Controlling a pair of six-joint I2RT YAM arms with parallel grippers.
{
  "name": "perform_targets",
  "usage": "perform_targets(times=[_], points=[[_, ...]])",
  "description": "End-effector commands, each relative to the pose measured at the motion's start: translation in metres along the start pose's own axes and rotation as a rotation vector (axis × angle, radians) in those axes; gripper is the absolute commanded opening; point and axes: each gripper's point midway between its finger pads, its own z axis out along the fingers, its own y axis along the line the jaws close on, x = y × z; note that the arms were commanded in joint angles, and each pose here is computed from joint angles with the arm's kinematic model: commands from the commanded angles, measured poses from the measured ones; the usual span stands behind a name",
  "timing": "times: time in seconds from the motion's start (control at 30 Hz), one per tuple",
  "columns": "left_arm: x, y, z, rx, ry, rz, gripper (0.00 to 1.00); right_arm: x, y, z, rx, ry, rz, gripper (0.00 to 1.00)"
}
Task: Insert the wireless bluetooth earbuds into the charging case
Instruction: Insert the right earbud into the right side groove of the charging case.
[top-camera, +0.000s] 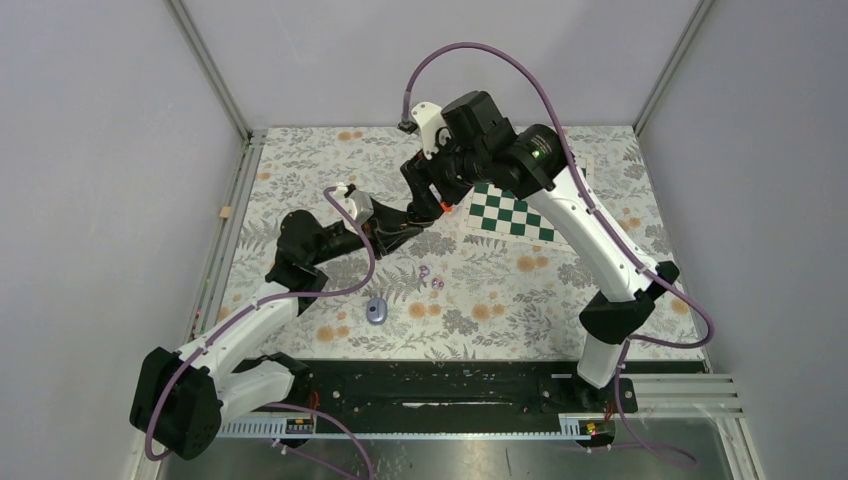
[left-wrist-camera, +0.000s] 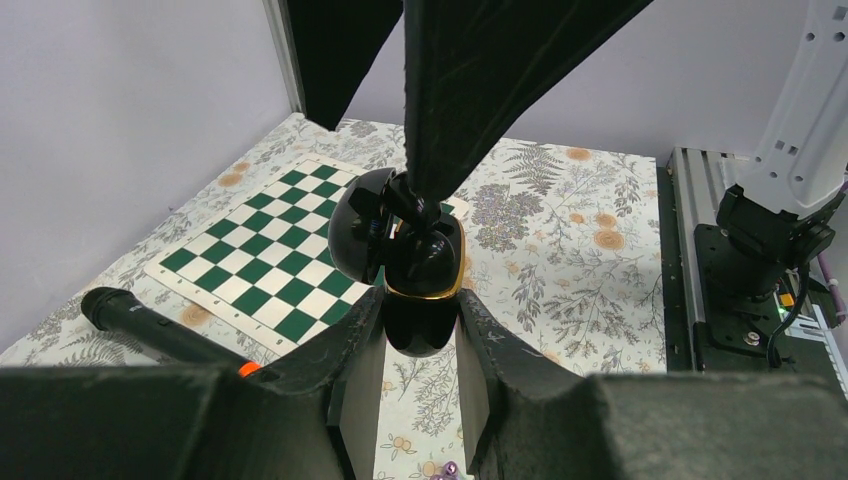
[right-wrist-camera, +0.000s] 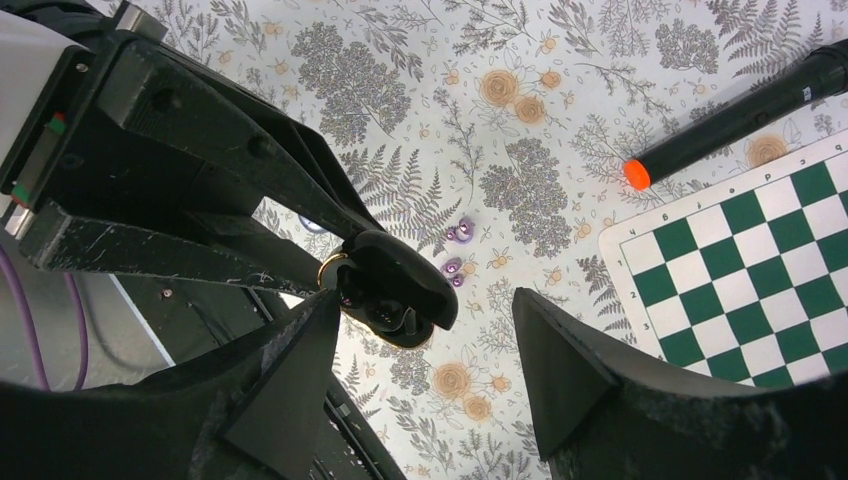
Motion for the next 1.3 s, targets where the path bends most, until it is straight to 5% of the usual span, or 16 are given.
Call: perform_targets(times=[0.0,0.67,1.27], points=[[-0.040,-0.005,0.003,0.022,-0.089,0.080,0.00,-0.012,-0.007,-0.003,0.031,-0.043,0.021,0.71],[-0.043,0.002,0.003,-0.011,-0.108,0.048,0.00,-0.003,-0.025,-0.010,0.069,-0.028,0.026,0.68],[-0.044,0.007,0.004,-0.025,-0.110,0.018,0.00,0.002,-0.004,-0.016,-0.083,-0.024,0.000,0.71]])
